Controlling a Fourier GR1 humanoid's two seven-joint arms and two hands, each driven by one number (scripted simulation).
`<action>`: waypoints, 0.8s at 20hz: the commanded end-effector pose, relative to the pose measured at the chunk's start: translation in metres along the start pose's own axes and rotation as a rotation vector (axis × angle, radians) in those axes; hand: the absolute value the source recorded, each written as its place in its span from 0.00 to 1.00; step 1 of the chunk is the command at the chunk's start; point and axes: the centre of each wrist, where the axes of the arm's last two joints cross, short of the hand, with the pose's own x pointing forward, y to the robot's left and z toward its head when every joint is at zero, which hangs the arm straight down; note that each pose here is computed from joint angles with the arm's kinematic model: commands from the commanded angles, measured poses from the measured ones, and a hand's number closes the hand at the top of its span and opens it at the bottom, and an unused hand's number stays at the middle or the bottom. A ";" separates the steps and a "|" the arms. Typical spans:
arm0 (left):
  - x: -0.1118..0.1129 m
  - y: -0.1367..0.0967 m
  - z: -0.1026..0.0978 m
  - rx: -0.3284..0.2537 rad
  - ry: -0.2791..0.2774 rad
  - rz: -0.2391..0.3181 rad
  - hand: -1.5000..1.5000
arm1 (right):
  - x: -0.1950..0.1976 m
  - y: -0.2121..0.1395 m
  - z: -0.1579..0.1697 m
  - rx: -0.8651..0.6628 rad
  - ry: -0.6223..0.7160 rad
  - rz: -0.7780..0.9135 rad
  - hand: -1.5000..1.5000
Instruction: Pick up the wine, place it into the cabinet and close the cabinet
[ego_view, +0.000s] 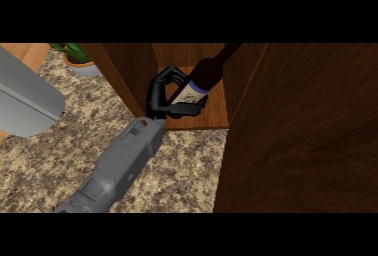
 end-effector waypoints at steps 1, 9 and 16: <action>-0.004 0.005 -0.007 0.057 -0.006 0.044 1.00 | 0.004 0.001 -0.001 0.028 -0.027 -0.054 0.00; 0.009 0.003 -0.032 0.075 0.065 0.077 1.00 | 0.011 0.000 0.010 0.031 -0.034 -0.031 0.00; -0.001 0.019 -0.034 0.106 0.060 -0.031 1.00 | 0.003 0.000 0.019 0.046 -0.039 -0.055 0.00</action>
